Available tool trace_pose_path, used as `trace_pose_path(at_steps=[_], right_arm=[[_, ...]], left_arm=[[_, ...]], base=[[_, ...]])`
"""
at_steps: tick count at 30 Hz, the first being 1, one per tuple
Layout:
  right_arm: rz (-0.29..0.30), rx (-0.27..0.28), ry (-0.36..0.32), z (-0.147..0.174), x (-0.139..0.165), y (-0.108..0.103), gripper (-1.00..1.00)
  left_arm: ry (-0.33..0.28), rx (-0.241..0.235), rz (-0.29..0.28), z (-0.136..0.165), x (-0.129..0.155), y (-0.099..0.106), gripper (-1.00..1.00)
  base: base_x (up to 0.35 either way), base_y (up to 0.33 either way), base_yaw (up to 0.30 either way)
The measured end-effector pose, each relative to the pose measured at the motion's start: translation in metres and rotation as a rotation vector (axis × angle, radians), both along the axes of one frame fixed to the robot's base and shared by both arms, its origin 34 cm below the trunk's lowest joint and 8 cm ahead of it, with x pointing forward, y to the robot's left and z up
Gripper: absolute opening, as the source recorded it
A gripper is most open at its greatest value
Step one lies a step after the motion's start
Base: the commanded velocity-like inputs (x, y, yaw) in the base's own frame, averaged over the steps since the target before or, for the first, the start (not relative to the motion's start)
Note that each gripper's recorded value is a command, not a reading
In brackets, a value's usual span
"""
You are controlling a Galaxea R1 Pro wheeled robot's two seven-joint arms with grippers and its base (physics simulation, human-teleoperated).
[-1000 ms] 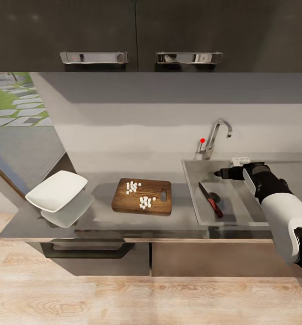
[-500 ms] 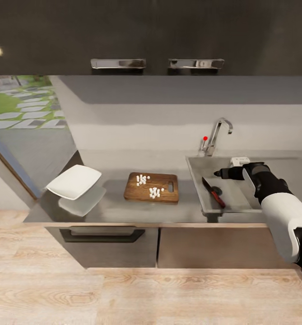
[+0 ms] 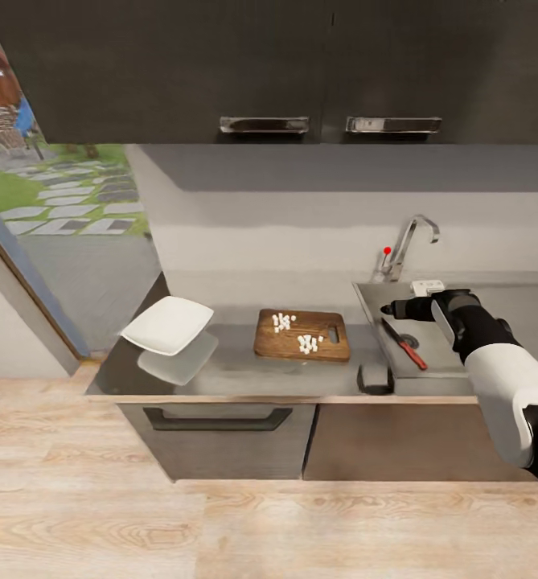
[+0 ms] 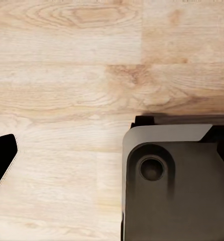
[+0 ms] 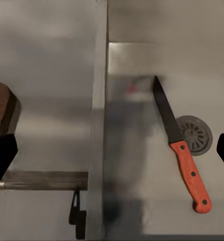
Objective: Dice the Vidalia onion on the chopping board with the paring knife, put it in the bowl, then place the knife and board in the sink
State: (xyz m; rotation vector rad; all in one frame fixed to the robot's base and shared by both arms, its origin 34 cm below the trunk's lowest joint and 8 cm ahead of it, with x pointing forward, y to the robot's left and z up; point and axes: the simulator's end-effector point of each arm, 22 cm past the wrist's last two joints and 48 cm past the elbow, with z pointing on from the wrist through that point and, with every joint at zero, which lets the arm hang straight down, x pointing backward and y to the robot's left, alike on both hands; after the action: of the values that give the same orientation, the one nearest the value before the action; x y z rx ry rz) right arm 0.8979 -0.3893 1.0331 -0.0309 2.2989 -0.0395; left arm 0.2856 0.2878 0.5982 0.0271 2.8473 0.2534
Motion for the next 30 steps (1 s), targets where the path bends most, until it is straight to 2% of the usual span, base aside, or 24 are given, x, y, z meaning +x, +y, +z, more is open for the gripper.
trace_pose_path(at_steps=[13, 25, 30], right_arm=[[0.002, 0.004, -0.012, 0.012, -0.002, 0.003, 1.0], [0.003, 0.007, -0.024, 0.023, -0.004, 0.004, 1.0], [0.003, 0.007, -0.027, 0.027, -0.005, 0.004, 1.0]], left_arm=[[-0.02, -0.001, 0.0, 0.003, 0.008, -0.001, 1.0], [-0.039, 0.0, 0.0, 0.007, 0.015, 0.0, 1.0], [-0.043, 0.003, 0.0, 0.008, 0.017, 0.002, 1.0]], base=[[-0.089, 0.18, 0.0], [-0.039, 0.016, 0.0], [0.152, 0.0, 0.0]])
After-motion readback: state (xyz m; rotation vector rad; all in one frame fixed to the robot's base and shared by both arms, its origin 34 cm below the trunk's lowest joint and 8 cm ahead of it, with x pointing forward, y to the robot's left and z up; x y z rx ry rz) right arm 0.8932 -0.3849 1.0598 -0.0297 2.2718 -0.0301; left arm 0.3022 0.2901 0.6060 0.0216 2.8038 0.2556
